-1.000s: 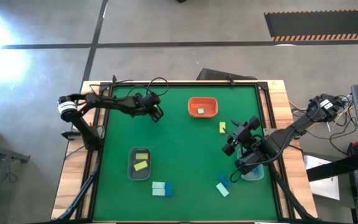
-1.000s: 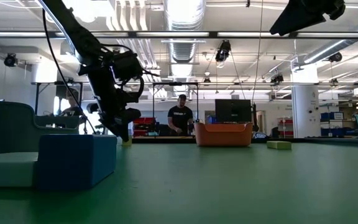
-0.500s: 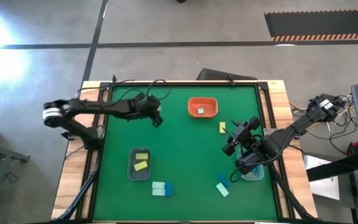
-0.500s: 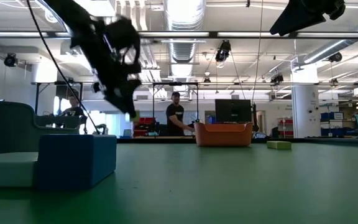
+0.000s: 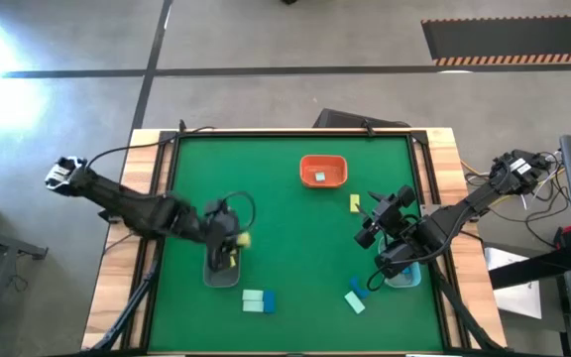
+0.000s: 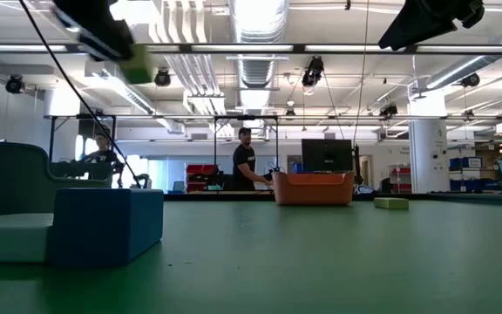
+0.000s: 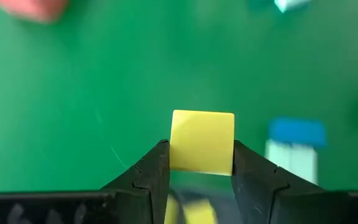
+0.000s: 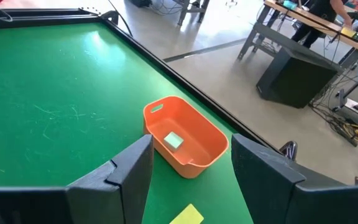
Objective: Sort & place blocks by color
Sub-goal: Put the light green block into the gray bin, then put the blue block into the light blue bin
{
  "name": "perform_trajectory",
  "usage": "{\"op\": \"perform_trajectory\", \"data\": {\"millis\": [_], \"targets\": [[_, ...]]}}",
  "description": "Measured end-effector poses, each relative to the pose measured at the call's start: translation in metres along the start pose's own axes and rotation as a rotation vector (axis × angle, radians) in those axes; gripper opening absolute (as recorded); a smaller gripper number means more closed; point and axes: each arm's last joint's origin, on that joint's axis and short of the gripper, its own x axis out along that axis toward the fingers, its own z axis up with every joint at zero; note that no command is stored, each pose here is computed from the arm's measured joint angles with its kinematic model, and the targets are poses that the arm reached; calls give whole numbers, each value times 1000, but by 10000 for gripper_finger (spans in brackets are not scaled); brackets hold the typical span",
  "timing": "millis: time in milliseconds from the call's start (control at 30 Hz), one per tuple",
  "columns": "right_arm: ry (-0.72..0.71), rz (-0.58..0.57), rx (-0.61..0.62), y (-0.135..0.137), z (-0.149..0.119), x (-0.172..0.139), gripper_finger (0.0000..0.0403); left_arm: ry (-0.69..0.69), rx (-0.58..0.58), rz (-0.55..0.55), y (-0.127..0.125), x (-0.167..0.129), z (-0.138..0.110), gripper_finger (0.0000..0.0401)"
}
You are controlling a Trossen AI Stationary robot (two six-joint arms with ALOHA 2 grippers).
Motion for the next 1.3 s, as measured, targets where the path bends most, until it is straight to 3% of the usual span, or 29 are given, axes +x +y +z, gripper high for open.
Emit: {"op": "perform_trajectory", "data": {"millis": [100, 200, 300, 467, 933, 1133, 1300], "targets": [[0, 0, -1, 0, 0, 0, 203, 156, -71, 37, -9, 4, -21, 118], [0, 0, -1, 0, 0, 0, 203, 309, -108, 151, -8, 11, -37, 118], [0, 0, 0, 0, 0, 0, 203, 419, -70, 243, -5, 20, -46, 118], [-1, 1, 3, 0, 0, 0, 203, 534, 7, 238, -9, 37, -50, 118], [-1, 3, 7, 1, 0, 0, 203, 587, 0, 230, -9, 47, -49, 119], [-1, 3, 8, 1, 0, 0, 203, 596, 5, 236, -8, 50, -49, 176], [-1, 4, 6, 1, 0, 0, 203, 598, 6, 237, -9, 50, -49, 189]]}}
